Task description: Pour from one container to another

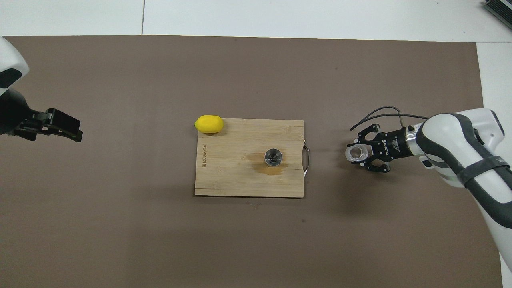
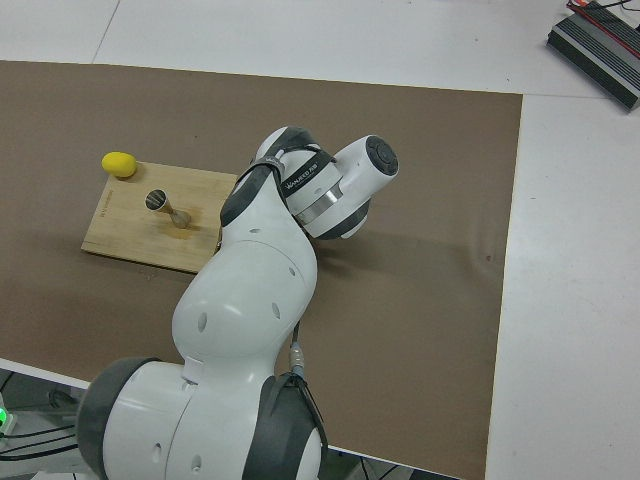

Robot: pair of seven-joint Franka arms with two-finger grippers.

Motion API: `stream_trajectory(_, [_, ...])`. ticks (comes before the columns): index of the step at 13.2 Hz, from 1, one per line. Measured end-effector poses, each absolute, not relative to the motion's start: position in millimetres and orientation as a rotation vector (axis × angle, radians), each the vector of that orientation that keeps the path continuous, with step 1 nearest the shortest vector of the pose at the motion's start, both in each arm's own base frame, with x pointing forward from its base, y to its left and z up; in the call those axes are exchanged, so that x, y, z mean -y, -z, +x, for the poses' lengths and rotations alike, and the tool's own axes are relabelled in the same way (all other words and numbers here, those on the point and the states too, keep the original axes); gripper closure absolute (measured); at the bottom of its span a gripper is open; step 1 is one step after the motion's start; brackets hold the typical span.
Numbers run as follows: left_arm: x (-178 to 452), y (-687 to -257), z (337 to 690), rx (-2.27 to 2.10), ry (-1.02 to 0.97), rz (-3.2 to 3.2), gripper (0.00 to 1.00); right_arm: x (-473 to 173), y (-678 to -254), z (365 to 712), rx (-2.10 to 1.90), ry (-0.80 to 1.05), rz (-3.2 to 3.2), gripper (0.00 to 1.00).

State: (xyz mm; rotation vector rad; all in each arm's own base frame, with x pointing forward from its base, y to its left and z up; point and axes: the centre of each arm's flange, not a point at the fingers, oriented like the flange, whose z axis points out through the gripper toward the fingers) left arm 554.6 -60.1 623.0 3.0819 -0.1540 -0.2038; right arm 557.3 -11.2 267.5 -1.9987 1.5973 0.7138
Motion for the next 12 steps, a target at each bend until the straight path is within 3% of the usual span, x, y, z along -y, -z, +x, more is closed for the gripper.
stream_trajectory(2, [60,-623,555,0.154,0.204,3.082,0.00,19,-262,556,-1.600,-0.728,-1.983,0.49])
stream_trajectory(4, [60,-623,555,0.154,0.204,3.082,0.00,21,-262,555,-1.603,-0.727,-1.980,0.33])
stream_trajectory(6, [60,-623,555,0.154,0.204,3.082,0.00,24,-265,555,-1.606,-0.720,-1.978,0.08])
stream_trajectory(7, [60,-623,555,0.154,0.204,3.082,0.00,27,-269,554,-1.609,-0.709,-1.975,0.00])
stream_trajectory(12, [60,-623,555,0.153,0.204,3.082,0.00,68,-315,543,-1.491,-0.527,-2.160,0.00])
